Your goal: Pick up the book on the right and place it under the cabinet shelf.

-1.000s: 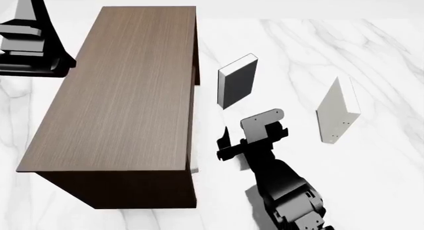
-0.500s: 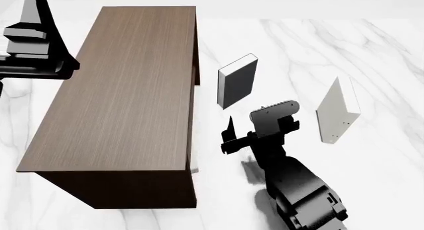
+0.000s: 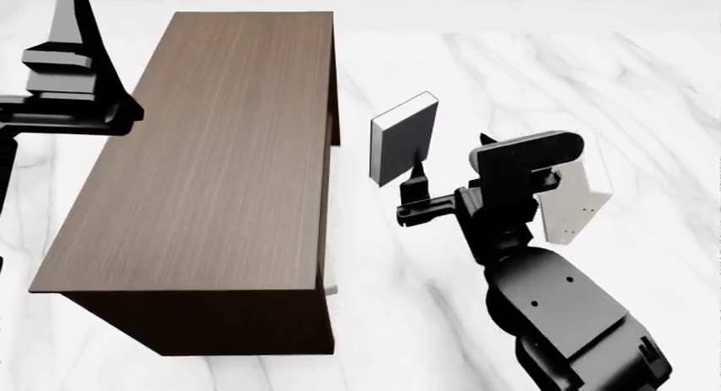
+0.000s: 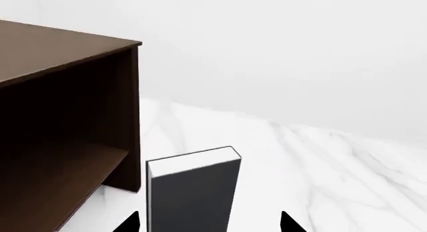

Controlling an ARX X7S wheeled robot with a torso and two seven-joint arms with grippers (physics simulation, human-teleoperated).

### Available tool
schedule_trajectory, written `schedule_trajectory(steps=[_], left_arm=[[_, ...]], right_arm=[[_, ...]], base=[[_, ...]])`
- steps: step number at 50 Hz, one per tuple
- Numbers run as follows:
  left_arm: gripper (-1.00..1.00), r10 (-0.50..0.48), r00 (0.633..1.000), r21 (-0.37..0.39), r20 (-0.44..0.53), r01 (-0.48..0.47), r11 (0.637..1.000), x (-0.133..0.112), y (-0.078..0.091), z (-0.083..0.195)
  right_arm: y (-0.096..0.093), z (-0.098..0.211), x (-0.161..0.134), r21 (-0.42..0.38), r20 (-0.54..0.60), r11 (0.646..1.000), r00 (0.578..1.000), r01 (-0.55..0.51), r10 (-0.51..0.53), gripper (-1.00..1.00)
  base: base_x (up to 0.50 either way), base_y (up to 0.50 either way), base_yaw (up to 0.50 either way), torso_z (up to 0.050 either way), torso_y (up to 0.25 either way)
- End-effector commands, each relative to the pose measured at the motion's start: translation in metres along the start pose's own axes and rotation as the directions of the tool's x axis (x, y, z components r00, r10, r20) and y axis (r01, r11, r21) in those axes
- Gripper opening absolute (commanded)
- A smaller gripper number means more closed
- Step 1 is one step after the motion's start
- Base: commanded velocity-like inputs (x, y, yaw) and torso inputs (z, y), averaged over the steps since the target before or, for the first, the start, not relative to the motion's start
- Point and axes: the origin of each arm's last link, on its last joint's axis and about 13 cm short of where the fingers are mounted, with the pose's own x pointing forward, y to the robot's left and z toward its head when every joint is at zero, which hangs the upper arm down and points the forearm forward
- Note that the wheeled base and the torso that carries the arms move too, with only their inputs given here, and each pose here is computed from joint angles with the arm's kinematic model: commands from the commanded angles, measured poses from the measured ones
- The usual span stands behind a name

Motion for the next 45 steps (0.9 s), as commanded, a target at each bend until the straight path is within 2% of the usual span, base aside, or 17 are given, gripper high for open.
schedule_trajectory(steps=[1, 21, 33, 45], left_arm=[[1.00, 0.001, 1.000, 0.001, -0.009, -0.001, 1.000, 0.001, -0.001, 0.001], [1.00, 0.000, 1.000, 0.007, -0.011, 0.000, 1.000, -0.002, 0.000, 0.003], [1.00, -0.005, 1.000, 0.004, -0.023, 0.006, 1.000, -0.002, -0.002, -0.003], [1.00, -0.010, 0.999, -0.002, -0.039, 0.010, 1.000, -0.004, -0.004, -0.009]], right_arm=[[-0.010, 0.033, -0.011, 0.006, 0.092, 1.000, 0.995, 0.028, -0.028, 1.00], [-0.027, 0.083, -0.022, 0.024, 0.200, 0.997, 0.976, 0.080, -0.083, 1.00], [-0.035, 0.100, -0.029, 0.035, 0.250, 0.993, 0.961, 0.110, -0.115, 1.00], [-0.044, 0.122, -0.038, 0.041, 0.335, 0.987, 0.929, 0.156, -0.161, 1.00]], base=[[0.00, 0.00, 0.00, 0.000, 0.127], [0.00, 0.00, 0.00, 0.000, 0.133], [0.00, 0.00, 0.00, 0.000, 0.136], [0.00, 0.00, 0.00, 0.000, 0.136]])
